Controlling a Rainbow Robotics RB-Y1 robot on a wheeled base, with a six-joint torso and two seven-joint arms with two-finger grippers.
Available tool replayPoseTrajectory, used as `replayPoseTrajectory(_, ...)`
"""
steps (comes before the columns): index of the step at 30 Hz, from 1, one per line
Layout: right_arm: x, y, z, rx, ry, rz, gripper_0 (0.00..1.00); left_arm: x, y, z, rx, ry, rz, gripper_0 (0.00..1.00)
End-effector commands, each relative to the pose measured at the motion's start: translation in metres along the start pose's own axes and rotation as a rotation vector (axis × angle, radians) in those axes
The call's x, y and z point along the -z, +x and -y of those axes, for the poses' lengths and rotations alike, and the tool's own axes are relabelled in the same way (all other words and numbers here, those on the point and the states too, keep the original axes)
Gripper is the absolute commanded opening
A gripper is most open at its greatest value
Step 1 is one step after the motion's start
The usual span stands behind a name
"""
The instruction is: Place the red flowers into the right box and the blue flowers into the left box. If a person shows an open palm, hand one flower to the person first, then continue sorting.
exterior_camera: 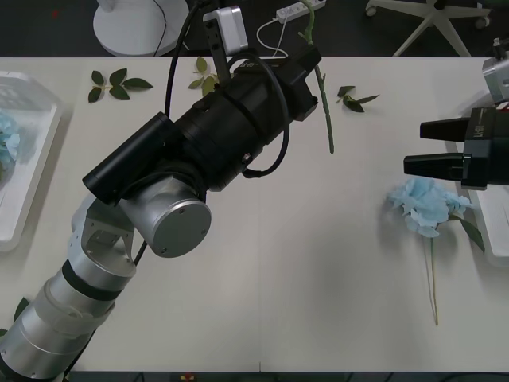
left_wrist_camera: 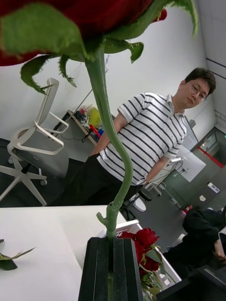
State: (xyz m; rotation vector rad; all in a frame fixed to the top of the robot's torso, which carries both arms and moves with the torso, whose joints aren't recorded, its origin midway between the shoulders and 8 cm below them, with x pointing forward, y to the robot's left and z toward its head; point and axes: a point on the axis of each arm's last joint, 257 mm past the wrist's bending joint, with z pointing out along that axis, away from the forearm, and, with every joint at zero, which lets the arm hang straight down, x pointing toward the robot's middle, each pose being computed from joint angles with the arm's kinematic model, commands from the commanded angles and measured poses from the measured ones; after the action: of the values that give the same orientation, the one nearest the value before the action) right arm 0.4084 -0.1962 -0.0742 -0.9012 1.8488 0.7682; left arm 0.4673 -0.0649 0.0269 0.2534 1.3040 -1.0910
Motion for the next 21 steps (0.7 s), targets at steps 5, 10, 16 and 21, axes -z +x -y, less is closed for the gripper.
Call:
replayPoseTrajectory(5,-0.045,-0.033,-0.024,0.056,-0.067,0.102,1.0,-0.012,-0.017,0.033,0.06,0.071,0.038,0.0)
replayPoseTrajectory(10,-0.063,-0.042,-0.03,0.066,-0.075,0.138,1.0,-0.012,-0.017,0.033,0.06,0.071,0.038,0.0)
replayPoseTrajectory(16,-0.083,-0.045,-0.035,0.086,-0.073,0.147,1.0,-0.012,-0.017,0.033,0.06,0.071,0.038,0.0)
replayPoseTrajectory(21,-0.101,-0.047,-0.041,0.085,-0.076,0.161,0.99,-0.012,-0.017,0.033,0.06,0.071,0.038,0.0)
